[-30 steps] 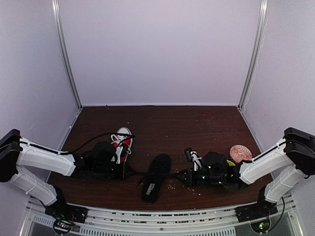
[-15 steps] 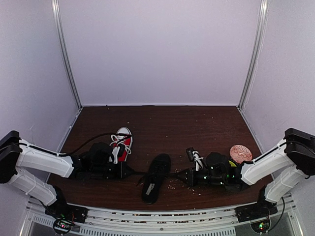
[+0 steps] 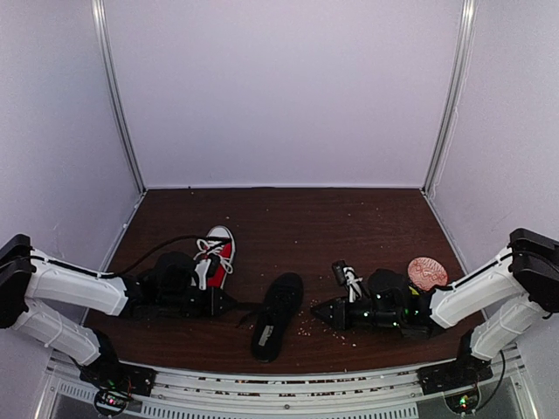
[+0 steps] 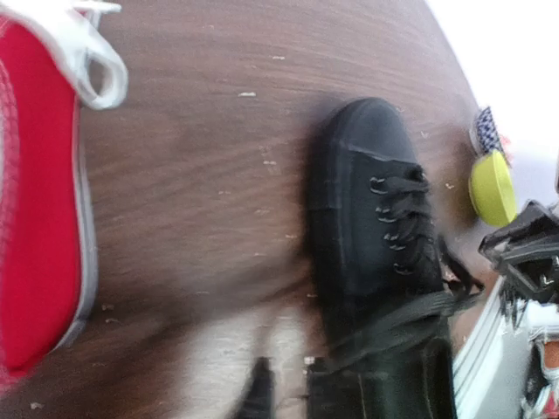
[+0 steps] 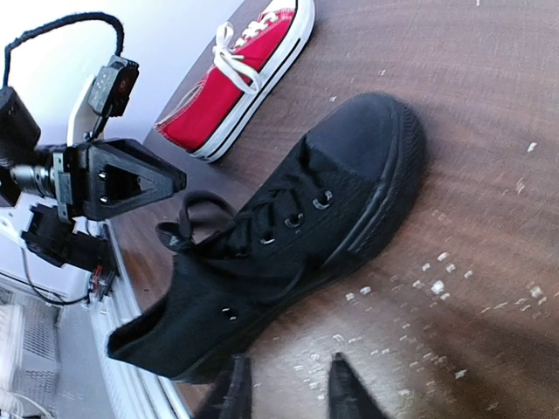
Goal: Tie the shoes
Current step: Tie the loops with the shoelace on the shoe, then reset both arms
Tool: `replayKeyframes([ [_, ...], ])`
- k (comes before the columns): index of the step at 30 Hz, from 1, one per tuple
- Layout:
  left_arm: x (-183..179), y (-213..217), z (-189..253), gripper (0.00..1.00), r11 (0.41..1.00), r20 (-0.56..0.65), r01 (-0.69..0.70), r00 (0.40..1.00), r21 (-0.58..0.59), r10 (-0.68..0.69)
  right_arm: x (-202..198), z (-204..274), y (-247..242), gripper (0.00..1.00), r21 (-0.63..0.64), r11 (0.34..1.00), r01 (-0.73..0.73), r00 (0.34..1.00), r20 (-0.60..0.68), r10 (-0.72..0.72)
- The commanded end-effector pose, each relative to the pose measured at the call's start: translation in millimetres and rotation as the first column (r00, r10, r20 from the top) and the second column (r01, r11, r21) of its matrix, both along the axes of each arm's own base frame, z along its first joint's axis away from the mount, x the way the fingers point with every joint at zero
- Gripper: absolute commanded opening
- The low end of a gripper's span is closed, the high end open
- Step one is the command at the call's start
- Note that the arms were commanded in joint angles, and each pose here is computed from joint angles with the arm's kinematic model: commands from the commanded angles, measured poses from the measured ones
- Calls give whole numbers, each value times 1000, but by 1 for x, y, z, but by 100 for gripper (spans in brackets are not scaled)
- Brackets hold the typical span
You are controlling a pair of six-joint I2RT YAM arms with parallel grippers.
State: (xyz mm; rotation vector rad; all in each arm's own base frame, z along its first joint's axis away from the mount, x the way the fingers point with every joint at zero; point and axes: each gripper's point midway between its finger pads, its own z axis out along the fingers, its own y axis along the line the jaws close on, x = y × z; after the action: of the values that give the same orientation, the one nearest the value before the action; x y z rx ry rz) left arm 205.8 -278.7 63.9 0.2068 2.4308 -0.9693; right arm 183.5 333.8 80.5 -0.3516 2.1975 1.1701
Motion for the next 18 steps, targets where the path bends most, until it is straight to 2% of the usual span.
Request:
replayKeyframes([
  [1,15,3,24,59,999,85,29,996,22,-31,7,6,-11,44,-45,999,7,999,49,-5],
  [3,22,0,48,78,998,143,47,988,38,-52,9,20,-9,53,-73,997,-10,997,81,16],
  [5,31,-3,71,86,995,202,69,976,72,-82,14,36,-11,61,-127,992,-15,993,117,30],
  [6,37,-4,82,88,994,224,78,970,76,-93,20,51,-10,71,-137,991,-4,988,154,25],
  [7,44,-4,89,89,993,237,87,966,81,-103,26,60,-15,75,-157,988,17,984,178,11],
  [11,85,24,111,91,992,288,33,955,121,-67,65,91,-55,82,-228,959,168,960,260,-106],
  [15,131,108,121,91,977,327,-192,933,90,153,109,105,-131,87,-292,876,383,904,315,-290],
  [16,138,135,123,91,961,343,-268,911,68,229,117,106,-155,88,-300,848,437,883,323,-341],
  [18,146,204,133,92,888,391,-458,823,30,412,130,105,-204,92,-305,781,546,829,333,-450],
])
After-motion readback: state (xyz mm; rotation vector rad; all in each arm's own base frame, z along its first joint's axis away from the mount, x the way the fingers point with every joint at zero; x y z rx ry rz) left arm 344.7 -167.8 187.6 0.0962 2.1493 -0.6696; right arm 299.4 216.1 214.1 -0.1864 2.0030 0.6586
